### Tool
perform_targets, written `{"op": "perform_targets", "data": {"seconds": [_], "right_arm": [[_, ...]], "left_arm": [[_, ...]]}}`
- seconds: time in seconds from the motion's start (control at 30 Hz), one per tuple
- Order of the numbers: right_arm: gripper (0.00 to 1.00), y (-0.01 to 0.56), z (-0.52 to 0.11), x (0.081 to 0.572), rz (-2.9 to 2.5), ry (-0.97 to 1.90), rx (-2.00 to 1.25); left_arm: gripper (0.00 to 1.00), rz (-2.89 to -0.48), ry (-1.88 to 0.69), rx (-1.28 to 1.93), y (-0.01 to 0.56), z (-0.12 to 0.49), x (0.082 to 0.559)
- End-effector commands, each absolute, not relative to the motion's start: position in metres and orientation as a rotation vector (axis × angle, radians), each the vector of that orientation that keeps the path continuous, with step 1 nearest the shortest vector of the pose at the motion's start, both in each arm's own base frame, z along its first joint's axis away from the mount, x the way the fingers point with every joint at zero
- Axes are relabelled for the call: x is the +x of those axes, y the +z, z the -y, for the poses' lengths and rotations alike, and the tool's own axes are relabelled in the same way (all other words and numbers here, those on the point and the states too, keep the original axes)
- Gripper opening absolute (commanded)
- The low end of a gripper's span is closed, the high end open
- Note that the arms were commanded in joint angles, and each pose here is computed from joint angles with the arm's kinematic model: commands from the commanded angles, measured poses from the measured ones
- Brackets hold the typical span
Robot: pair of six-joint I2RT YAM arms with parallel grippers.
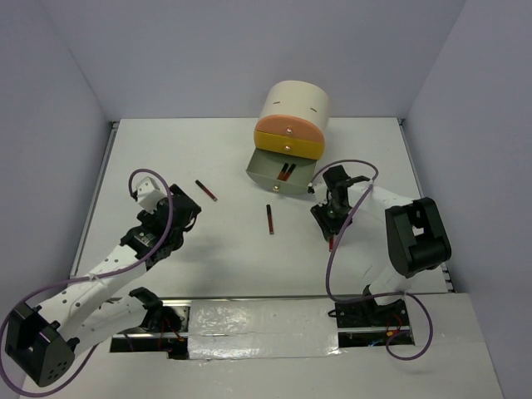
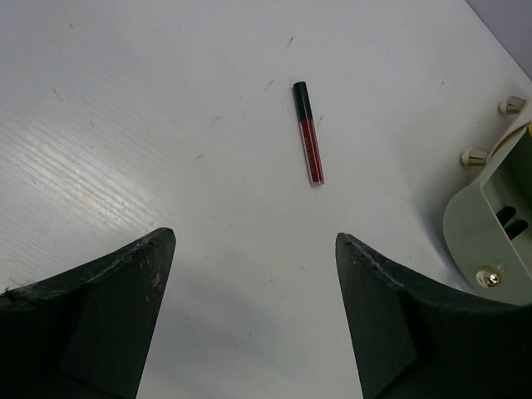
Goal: Organize the makeup
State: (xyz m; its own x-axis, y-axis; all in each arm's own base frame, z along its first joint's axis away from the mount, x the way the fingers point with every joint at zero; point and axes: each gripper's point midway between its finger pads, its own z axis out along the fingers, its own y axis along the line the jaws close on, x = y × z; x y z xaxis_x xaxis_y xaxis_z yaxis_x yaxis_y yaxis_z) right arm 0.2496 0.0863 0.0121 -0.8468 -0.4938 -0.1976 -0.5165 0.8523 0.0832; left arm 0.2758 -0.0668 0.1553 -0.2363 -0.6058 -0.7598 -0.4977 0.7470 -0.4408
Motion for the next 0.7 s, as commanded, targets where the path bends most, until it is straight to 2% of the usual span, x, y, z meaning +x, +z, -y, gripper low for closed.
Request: {"op": "perform_targets", "data": {"seconds": [0.0,0.07,0.23,0.27,0.4,0.57,0.67], "right_arm": [[0.52,0.014,-0.089,0.264,-2.824,0.165,-0.79],[0.5,0.011,-0.087,0.263,-2.832,0.158,-0.798],[0.38,0.006,-0.084,0.257,-2.816,0.132,-0.857],[0.34,0.005,-0.084,0.255,-2.809,0.129,-0.878],[0.26,0.006,-0.09,0.247,-2.749,0.15,-0.972],[0.13,0.033,-0.111,0.25,-2.587,0.26,-1.092],[0.08,0.057,-0.126,0.254,-2.489,0.352,-1.145]], "left_arm": [[0.91,-1.855,-0.147,-0.859,0.164,0.067,0.281],[0.91,-1.86,-0.143,-0.833,0.164,0.068,0.281],[0.96,-1.85,-0.204,-0.823,0.16,0.073,0.28],[0.96,-1.838,-0.253,-0.814,0.162,0.079,0.283],[0.93,-1.827,-0.338,-0.761,0.161,0.091,0.286],[0.86,-1.837,-0.367,-0.711,0.161,0.098,0.288],[0.81,-1.83,-0.383,-0.701,0.162,0.1,0.289]]}}
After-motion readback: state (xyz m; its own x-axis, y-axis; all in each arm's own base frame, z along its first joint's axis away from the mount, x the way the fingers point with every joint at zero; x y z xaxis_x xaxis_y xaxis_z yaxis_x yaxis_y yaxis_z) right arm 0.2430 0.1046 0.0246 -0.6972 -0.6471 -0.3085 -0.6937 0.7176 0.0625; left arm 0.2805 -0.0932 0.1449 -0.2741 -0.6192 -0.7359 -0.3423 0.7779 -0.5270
